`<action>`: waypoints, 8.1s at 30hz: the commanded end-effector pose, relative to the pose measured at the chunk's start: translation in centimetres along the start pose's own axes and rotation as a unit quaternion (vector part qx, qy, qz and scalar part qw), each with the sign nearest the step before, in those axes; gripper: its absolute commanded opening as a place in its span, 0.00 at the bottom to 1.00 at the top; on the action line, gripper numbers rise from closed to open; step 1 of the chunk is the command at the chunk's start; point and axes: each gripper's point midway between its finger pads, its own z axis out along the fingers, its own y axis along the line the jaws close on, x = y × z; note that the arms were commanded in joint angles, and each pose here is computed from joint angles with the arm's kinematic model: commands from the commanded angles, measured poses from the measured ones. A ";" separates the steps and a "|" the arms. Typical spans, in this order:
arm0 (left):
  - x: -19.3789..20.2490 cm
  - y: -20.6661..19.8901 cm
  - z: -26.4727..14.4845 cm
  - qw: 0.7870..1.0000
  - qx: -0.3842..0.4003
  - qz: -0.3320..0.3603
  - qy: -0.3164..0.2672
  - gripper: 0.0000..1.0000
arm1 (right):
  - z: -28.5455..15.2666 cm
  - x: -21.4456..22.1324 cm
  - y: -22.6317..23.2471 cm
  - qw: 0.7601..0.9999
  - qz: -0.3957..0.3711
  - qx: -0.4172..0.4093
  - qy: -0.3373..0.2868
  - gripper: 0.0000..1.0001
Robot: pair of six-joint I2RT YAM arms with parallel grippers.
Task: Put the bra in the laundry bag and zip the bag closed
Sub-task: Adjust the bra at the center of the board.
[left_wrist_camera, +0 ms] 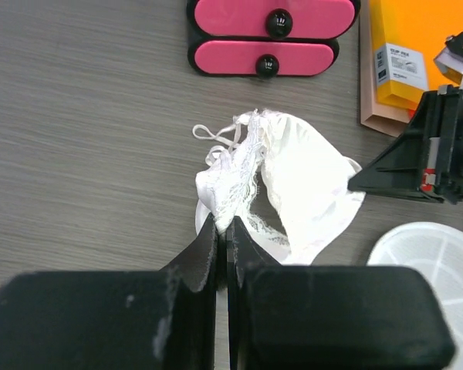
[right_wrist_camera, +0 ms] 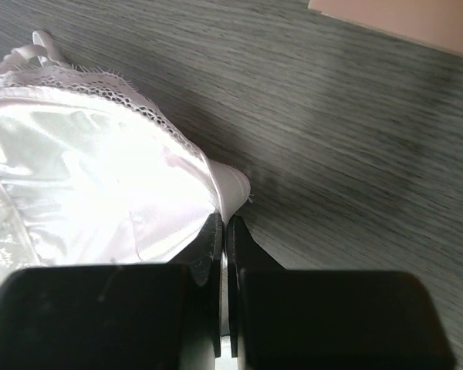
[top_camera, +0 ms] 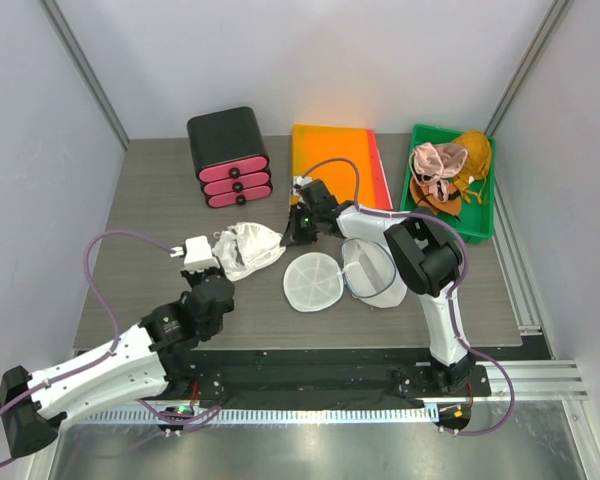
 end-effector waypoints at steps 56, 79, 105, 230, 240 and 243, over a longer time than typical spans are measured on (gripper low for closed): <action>-3.0 -9.5 5.7 0.988 -0.026 0.123 0.089 0.00 | -4.7 -1.3 6.2 0.998 -0.020 -0.041 -0.041 0.01; 2.2 -15.7 7.9 0.989 0.014 0.106 0.106 0.58 | -4.9 -1.6 4.3 0.995 0.040 -0.079 -0.038 0.02; 0.6 -7.0 6.1 0.958 0.128 -0.147 0.212 0.82 | -9.9 0.6 5.0 0.987 -0.089 -0.136 -0.007 0.85; 7.2 -7.9 15.2 0.921 0.249 -0.078 0.289 0.06 | -13.2 6.1 10.5 0.927 -0.283 -0.247 -0.007 0.01; 8.0 -9.1 13.2 0.899 0.318 -0.072 0.293 0.06 | -10.0 1.6 9.7 0.945 -0.245 -0.214 -0.034 0.01; 8.2 -9.0 13.1 0.898 0.316 -0.073 0.297 0.06 | -8.2 -0.6 8.9 0.951 -0.236 -0.191 -0.053 0.01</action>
